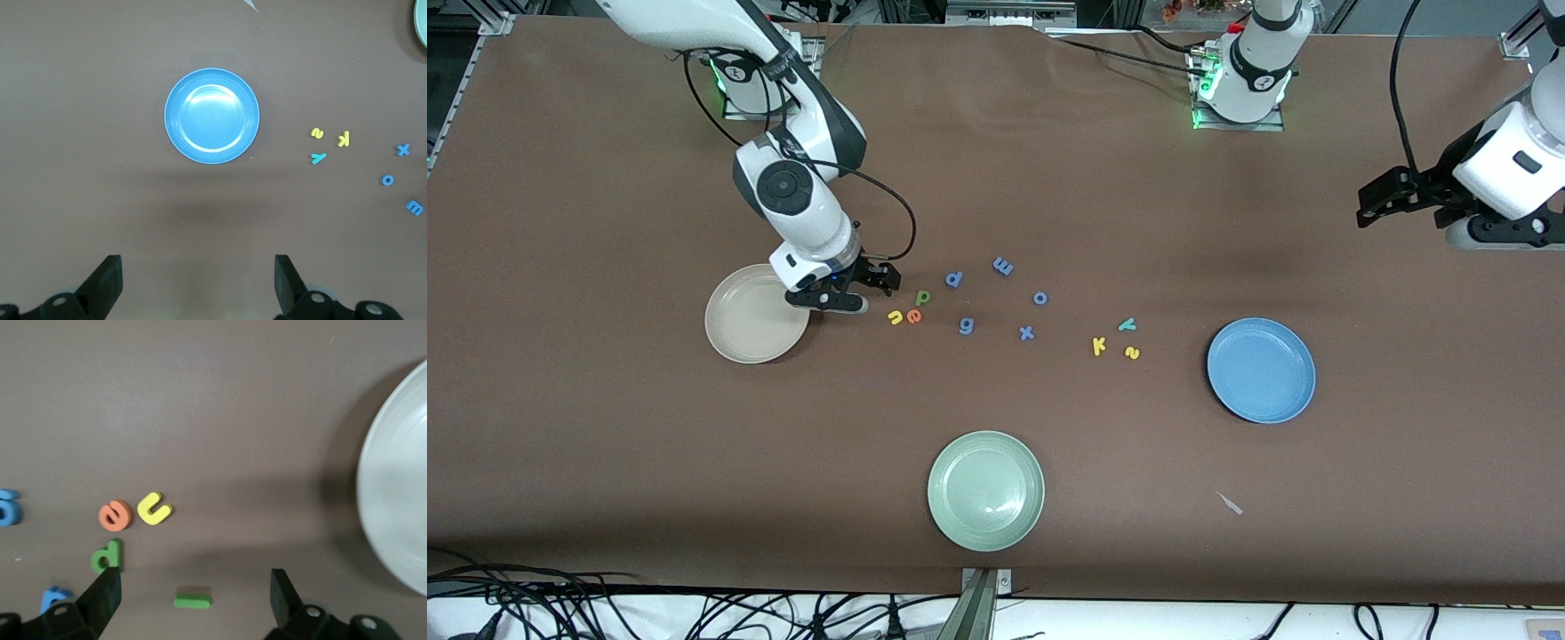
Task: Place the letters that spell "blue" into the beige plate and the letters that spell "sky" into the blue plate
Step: 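Reach the right gripper to the green bar while the left gripper moves out, then grasp the green bar with the right gripper while the left gripper grasps yellow k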
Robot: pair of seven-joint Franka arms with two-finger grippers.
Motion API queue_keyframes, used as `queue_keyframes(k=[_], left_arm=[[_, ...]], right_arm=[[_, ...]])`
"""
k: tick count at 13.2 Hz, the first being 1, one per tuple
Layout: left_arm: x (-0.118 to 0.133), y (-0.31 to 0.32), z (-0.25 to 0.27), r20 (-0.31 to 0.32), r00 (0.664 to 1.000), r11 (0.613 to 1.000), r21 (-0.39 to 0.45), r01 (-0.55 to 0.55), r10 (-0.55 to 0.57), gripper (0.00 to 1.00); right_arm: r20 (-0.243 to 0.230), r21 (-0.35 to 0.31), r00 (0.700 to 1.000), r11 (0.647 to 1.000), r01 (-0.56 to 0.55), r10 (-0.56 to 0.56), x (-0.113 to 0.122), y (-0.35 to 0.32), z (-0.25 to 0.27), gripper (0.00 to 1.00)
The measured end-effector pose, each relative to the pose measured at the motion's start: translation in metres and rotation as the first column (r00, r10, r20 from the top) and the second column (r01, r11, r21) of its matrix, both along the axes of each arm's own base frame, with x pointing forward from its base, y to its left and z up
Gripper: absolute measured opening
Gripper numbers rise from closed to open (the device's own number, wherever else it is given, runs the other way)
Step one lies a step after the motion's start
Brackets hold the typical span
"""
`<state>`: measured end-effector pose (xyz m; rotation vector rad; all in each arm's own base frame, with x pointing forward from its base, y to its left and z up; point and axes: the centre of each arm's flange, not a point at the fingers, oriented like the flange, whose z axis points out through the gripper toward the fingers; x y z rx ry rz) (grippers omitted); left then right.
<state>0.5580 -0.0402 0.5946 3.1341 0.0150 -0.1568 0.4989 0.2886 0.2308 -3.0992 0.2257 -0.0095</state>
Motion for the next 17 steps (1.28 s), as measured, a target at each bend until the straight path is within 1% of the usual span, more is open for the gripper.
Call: queue_keyframes(k=[2, 4, 6, 8, 10, 13, 14, 16, 17], left_arm=[[0.013, -0.013, -0.019, -0.026, 0.999, 1.0, -0.005, 0.023, -0.024, 1.0], [0.033, -0.039, -0.041, -0.048, 0.997, 0.998, -0.011, 0.066, -0.066, 1.0], [0.052, -0.067, -0.068, -0.062, 0.992, 0.994, -0.017, 0.107, -0.108, 1.0], [0.065, -0.101, -0.099, -0.062, 0.986, 0.988, -0.023, 0.152, -0.154, 1.0], [0.073, -0.131, -0.135, -0.078, 0.982, 0.985, -0.023, 0.168, -0.17, 1.0], [0.081, -0.161, -0.19, -0.111, 0.982, 0.988, -0.017, 0.153, -0.154, 1.0], [0.082, -0.175, -0.208, -0.117, 0.981, 0.987, -0.015, 0.157, -0.158, 1.0], [0.08, -0.207, -0.239, -0.113, 0.983, 0.99, -0.008, 0.143, -0.143, 1.0], [0.081, -0.217, -0.253, -0.1, 0.986, 0.991, -0.009, 0.134, -0.134, 1.0]], right_arm=[[0.015, -0.028, 0.999, 0.999, 0.036, -0.036, -0.012, 0.016, -0.023, 0.99], [0.029, -0.046, 0.997, 0.996, 0.078, -0.077, -0.024, 0.029, -0.044, 0.99], [0.026, -0.054, 0.995, 0.994, 0.097, -0.096, -0.029, 0.032, -0.052, 0.98], [0.024, -0.057, 0.994, 0.993, 0.104, -0.103, -0.029, 0.032, -0.053, 0.97], [0.014, -0.065, 0.992, 0.99, 0.128, -0.127, -0.034, 0.03, -0.057, 0.96], [-0.007, -0.081, 0.991, 0.987, 0.136, -0.137, -0.045, 0.025, -0.066, 0.96], [-0.007, -0.082, 0.991, 0.987, 0.136, -0.137, -0.047, 0.025, -0.066, 0.96], [-0.009, -0.086, 0.991, 0.987, 0.133, -0.134, -0.051, 0.025, -0.066, 0.96], [-0.011, -0.087, 0.991, 0.988, 0.131, -0.133, -0.053, 0.026, -0.066, 0.96]])
